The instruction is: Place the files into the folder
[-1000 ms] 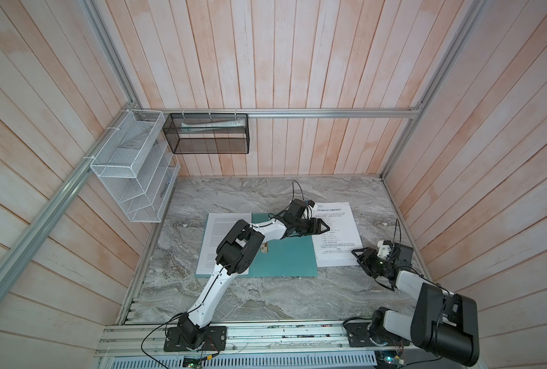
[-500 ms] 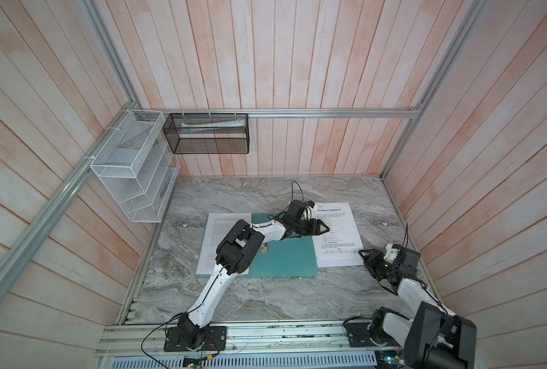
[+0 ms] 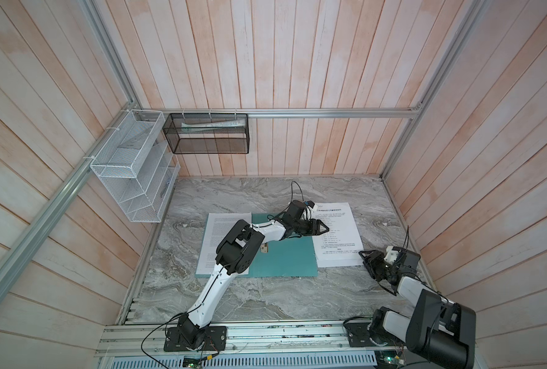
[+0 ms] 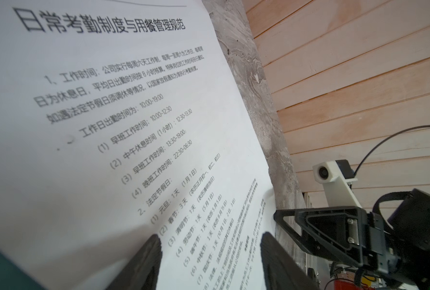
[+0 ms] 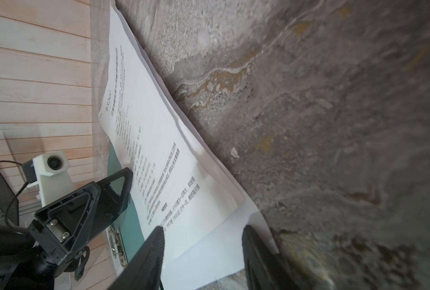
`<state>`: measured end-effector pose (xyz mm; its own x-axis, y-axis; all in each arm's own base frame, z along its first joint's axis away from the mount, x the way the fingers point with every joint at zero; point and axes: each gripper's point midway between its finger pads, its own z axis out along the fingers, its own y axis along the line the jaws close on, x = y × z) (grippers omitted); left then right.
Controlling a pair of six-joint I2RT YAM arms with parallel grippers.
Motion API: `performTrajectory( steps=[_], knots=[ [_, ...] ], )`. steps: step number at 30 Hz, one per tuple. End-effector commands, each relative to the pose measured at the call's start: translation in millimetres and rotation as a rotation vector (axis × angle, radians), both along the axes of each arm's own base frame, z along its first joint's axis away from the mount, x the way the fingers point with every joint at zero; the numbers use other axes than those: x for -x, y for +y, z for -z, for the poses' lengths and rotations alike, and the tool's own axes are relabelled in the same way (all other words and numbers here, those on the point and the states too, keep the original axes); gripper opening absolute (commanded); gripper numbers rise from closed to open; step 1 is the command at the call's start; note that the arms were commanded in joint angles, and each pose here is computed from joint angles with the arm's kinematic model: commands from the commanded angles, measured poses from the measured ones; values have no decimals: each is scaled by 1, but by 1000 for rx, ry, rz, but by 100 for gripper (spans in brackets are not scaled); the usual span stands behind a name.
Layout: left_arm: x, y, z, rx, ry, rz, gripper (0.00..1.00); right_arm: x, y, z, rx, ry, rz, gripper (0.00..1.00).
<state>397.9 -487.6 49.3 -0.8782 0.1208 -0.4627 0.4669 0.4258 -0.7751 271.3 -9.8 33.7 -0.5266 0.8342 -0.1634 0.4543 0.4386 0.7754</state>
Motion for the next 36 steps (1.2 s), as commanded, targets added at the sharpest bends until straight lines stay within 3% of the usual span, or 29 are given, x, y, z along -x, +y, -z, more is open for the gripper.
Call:
performTrajectory(
  steps=[1,15,30,34,36],
  knots=[
    [11,12,34,-70,66,6,65,-1,3,4,-35,3,-9,53],
    [9,14,42,-72,68,11,63,-18,10,0,-163,-90,3,52],
    [8,15,51,-75,77,19,61,-42,15,0,-153,-134,-59,44],
    [7,16,50,-76,75,17,60,-48,24,1,-162,-140,-90,38],
    [7,17,51,-79,76,15,60,-50,28,0,-167,-146,-103,20]
  ],
)
